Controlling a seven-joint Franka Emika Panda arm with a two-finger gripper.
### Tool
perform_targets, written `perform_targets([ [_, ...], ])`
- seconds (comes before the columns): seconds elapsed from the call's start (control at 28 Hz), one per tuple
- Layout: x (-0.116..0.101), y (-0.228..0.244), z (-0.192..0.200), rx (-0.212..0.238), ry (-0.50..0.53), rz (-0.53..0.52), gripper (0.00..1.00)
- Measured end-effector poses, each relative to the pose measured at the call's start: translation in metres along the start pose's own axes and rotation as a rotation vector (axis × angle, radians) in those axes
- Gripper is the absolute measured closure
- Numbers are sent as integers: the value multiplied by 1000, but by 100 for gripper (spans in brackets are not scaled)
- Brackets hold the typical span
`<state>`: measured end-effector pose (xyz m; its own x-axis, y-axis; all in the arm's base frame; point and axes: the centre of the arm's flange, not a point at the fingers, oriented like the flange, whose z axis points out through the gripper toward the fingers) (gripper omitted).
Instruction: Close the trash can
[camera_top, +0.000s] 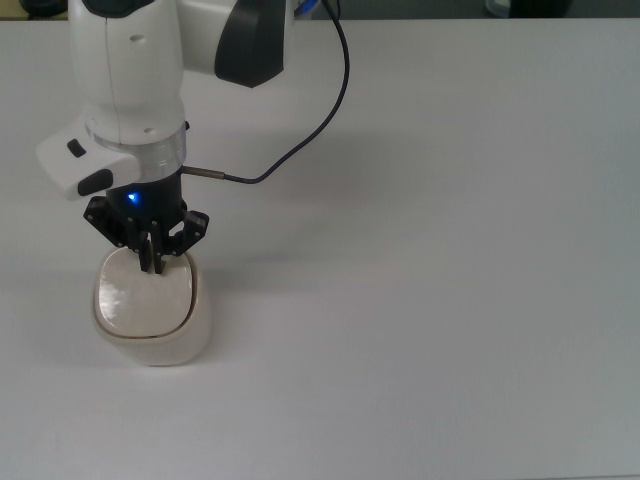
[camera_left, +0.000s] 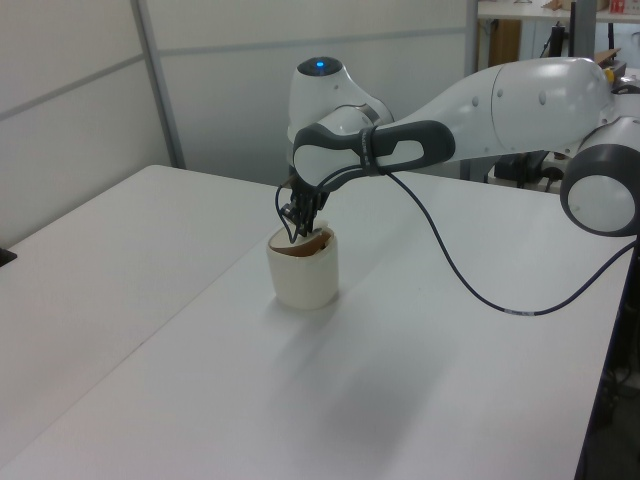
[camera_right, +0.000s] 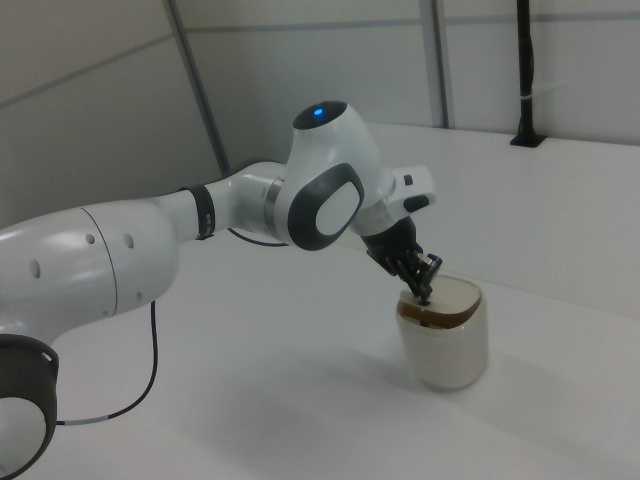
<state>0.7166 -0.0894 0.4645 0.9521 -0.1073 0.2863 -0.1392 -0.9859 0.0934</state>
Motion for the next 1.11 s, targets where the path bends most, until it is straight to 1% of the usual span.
perform_targets([
  [0.32,-11,-1,15,2,-69,-38,85],
  [0.61,-13,-2,20,3,-80,-53,85],
  [0.75,-14,-2,20,3,-81,-55,87],
  [1.11,-13,-3,20,5,-80,-57,87],
])
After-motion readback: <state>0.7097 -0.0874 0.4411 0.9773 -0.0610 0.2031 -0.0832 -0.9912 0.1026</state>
